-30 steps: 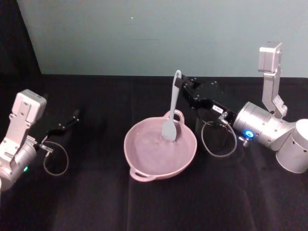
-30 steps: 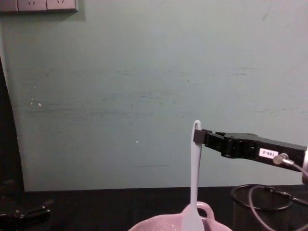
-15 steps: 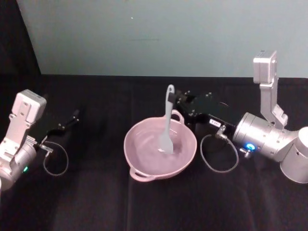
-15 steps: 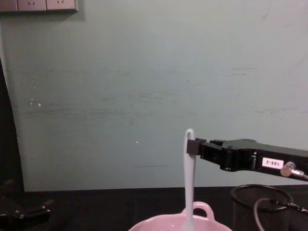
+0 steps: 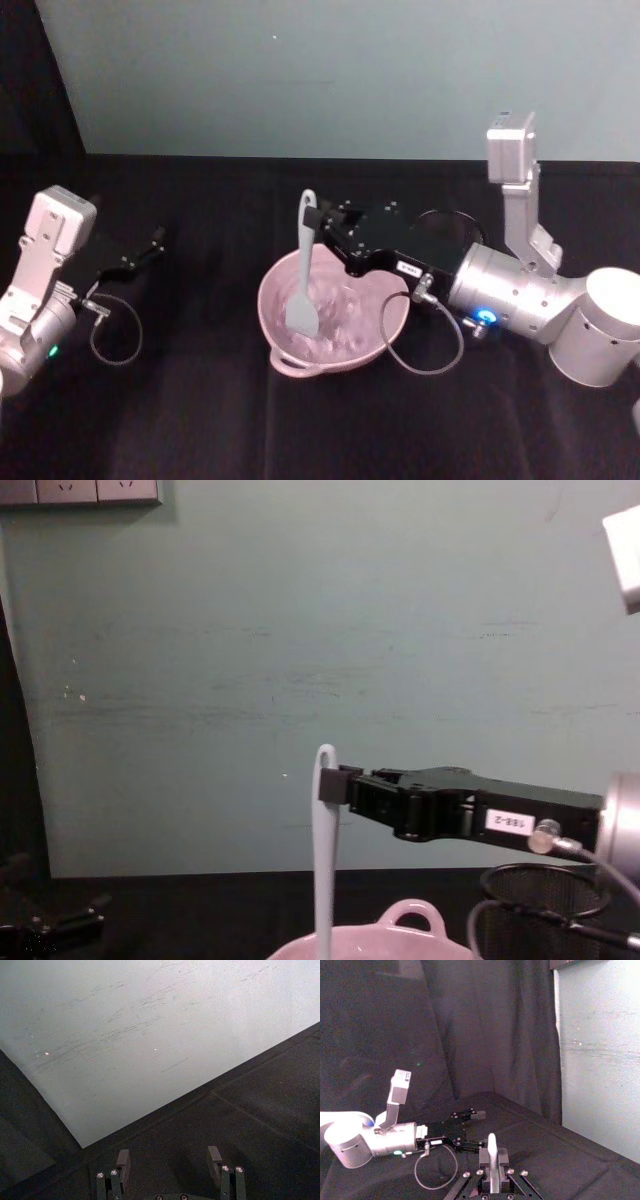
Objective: Use the one hand to pick up the spoon and stir the clear water in the bowl.
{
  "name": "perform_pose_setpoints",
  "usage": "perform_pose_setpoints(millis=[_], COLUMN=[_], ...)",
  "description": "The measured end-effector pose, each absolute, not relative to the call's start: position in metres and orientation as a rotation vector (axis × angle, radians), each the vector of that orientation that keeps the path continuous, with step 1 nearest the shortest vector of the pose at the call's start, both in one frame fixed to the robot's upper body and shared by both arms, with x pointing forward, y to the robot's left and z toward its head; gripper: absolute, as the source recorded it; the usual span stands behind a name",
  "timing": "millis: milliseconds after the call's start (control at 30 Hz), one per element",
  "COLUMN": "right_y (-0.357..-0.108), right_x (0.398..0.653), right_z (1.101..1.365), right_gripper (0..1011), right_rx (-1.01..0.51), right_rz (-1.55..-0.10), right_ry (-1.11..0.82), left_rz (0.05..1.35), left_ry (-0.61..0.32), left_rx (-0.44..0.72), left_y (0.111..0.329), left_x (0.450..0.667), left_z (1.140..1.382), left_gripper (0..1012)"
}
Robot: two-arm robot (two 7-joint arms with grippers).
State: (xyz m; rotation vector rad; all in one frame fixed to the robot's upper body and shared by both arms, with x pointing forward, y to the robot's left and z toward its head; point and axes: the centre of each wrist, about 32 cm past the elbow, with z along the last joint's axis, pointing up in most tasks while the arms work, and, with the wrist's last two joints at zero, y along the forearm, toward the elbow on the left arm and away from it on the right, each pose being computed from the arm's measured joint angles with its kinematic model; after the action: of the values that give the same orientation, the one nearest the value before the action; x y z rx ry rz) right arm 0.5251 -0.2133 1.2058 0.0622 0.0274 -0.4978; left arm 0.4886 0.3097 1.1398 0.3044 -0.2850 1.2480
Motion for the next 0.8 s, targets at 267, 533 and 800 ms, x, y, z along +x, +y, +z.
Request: perform_pose_setpoints(millis=[267,533,800], right_y=[-0.204,-0.211,-0.235], right_x=[0.54,0.556,0.552], right_z=[1.2,1.198,1.202], right_gripper=[100,101,100], right_rx=[0.078,0.081,0.075], right_rz=[-0.502,-0.551,-0.616], right_ry=[0.04,0.03,0.009], left_rz=[1.248,1.248,1.248], left_ry=[-0.285,-0.285,-0.285], left_rx=[0.304,0.305,0.304], left_y=[0.31,0.31,0.31], left_x=[0.489,0.489,0.489], left_z=[1.14,1.14,1.14], left_gripper=[1011,1011,1011])
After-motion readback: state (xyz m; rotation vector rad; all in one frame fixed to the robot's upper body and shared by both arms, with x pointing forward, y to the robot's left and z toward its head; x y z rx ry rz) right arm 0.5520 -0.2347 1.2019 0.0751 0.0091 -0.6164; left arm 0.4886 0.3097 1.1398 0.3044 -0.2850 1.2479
